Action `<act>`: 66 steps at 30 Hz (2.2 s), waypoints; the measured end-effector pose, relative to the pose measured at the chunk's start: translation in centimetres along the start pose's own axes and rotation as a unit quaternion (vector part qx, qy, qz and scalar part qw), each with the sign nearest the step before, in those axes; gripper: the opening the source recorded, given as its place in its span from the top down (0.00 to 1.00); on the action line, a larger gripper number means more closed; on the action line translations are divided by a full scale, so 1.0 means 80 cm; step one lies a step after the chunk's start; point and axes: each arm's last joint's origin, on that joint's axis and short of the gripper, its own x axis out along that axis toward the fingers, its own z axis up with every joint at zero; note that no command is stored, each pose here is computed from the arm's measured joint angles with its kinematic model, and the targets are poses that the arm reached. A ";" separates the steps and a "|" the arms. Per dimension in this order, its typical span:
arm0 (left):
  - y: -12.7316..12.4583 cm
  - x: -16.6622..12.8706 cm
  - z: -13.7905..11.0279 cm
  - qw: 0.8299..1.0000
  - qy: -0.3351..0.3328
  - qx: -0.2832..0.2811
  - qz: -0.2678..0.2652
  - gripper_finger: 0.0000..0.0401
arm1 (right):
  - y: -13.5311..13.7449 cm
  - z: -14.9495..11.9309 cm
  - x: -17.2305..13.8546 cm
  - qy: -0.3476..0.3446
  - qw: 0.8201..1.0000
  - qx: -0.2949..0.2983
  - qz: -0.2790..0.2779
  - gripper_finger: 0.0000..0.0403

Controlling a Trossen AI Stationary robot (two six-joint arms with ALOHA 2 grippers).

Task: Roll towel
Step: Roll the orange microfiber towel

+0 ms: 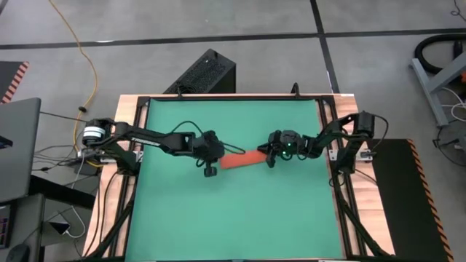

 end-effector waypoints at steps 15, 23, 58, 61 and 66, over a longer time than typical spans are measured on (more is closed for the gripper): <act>-0.036 0.007 0.017 0.964 -0.242 -0.110 -0.015 1.00 | 0.017 -0.001 -0.001 -0.012 1.000 -0.003 -0.012 0.86; -0.048 0.040 -0.031 0.960 -0.227 -0.163 0.030 1.00 | 0.017 0.001 0.000 -0.020 1.000 -0.003 -0.010 0.86; -0.032 0.093 -0.078 0.990 -0.080 -0.111 -0.019 1.00 | 0.059 0.037 -0.023 -0.132 0.982 -0.126 0.055 0.86; -0.026 0.093 -0.079 0.990 -0.078 -0.110 -0.030 1.00 | 0.058 0.031 -0.016 -0.123 0.982 -0.131 0.060 0.86; -0.020 0.094 -0.081 0.991 -0.071 -0.103 -0.040 1.00 | 0.048 0.013 -0.001 -0.092 0.988 -0.116 0.049 0.86</act>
